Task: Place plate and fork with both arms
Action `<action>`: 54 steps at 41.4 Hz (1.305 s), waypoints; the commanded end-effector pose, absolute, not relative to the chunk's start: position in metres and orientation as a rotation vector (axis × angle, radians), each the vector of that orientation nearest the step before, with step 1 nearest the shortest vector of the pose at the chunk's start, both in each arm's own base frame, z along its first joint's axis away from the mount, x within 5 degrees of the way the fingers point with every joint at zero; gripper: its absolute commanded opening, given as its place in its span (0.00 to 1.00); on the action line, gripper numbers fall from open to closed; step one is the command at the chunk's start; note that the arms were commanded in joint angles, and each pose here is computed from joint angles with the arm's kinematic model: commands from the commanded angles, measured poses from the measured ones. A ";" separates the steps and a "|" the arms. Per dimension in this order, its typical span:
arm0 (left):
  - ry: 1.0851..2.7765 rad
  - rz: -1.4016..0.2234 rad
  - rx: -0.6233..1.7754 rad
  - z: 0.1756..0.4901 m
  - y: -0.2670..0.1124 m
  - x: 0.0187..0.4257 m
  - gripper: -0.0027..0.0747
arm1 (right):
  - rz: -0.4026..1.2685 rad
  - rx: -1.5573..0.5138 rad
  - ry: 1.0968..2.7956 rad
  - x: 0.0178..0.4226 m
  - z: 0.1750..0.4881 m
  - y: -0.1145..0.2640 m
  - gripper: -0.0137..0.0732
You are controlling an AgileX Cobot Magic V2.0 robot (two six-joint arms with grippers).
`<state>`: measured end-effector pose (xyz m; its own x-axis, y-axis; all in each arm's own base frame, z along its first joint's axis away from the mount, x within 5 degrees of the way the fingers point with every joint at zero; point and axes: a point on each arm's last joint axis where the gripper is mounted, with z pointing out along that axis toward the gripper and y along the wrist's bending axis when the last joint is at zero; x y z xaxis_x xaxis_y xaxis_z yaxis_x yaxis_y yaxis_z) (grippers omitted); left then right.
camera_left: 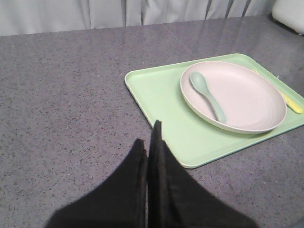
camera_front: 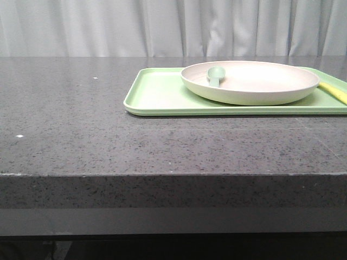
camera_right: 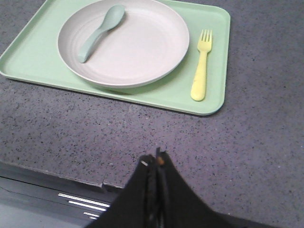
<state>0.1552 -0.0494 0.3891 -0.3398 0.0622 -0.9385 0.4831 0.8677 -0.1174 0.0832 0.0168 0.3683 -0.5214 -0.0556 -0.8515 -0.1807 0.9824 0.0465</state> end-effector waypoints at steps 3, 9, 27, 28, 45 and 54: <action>1.807 -0.473 0.333 0.404 -0.048 0.156 0.01 | 0.147 -0.164 2.021 0.085 0.381 0.016 0.08; 1.760 -0.461 0.316 0.403 -0.047 0.144 0.01 | 0.147 -0.165 2.023 0.085 0.381 0.016 0.08; 1.548 -0.126 0.158 0.344 -0.017 0.070 0.01 | 0.147 -0.164 2.022 0.085 0.381 0.016 0.08; 1.552 -0.118 0.143 0.337 -0.016 0.071 0.01 | 0.147 -0.164 2.022 0.085 0.381 0.016 0.08; 1.613 -0.131 -0.164 0.235 0.000 0.064 0.01 | 0.147 -0.164 2.022 0.085 0.381 0.016 0.08; 1.532 -0.116 -0.162 0.212 0.002 0.057 0.01 | 0.147 -0.164 2.022 0.085 0.381 0.016 0.08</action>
<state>0.0578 -0.0001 0.2008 -0.1010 -0.1679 -0.9806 -0.0295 0.9857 -0.1658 0.0828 0.0168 0.3684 -0.5202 -0.0555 -0.8523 -0.1808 0.9824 0.0464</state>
